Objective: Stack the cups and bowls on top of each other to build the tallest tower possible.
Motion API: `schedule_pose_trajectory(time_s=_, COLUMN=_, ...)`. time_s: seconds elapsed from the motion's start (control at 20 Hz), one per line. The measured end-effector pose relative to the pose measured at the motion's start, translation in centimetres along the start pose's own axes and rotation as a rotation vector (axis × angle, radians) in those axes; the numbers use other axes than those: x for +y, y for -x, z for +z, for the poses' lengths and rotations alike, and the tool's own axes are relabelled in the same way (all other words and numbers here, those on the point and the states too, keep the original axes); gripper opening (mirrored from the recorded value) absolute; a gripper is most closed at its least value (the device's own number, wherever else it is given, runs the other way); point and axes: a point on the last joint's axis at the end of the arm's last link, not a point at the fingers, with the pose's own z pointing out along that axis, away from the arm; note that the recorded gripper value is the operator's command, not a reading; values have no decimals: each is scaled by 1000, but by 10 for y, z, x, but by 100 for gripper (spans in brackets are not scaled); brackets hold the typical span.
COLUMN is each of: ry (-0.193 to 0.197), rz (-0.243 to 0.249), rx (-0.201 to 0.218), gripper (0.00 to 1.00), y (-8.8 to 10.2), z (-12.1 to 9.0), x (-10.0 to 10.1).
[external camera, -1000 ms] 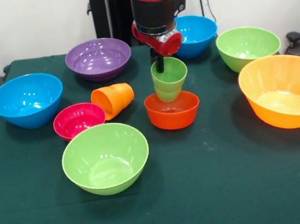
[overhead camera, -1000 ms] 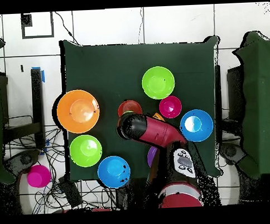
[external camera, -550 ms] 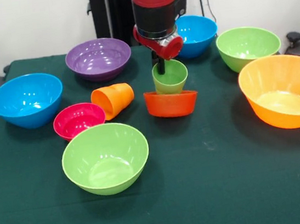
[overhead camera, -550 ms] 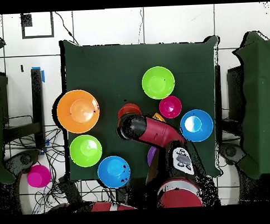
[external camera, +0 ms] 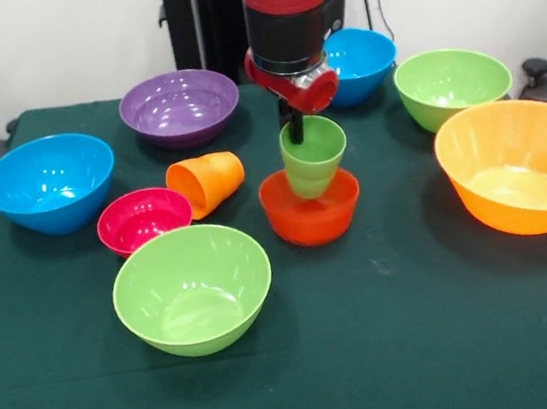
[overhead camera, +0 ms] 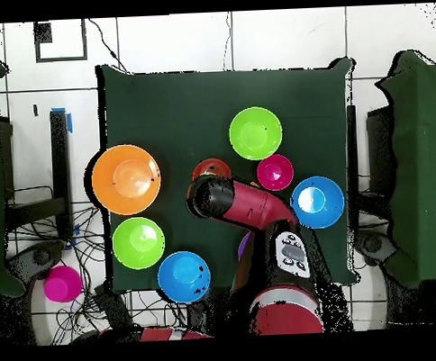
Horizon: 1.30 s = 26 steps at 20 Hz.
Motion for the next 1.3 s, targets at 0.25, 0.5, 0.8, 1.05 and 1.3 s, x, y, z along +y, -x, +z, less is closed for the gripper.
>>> schedule_pose_trajectory(time_s=0.25, ry=42, rz=-12, rx=-39, gripper=0, y=20, z=-25, x=26)
schedule_pose_trajectory(time_s=0.5, ry=84, rz=-18, rx=-68, gripper=0, y=44, z=-67, x=51)
schedule_pose_trajectory(time_s=0.8, ry=120, rz=-22, rx=-101, gripper=0, y=60, z=-97, x=67)
schedule_pose_trajectory(time_s=1.05, ry=110, rz=-23, rx=-93, gripper=0, y=60, z=-85, x=67)
schedule_pose_trajectory(time_s=1.3, ry=81, rz=-24, rx=-66, gripper=0, y=55, z=-60, x=63)
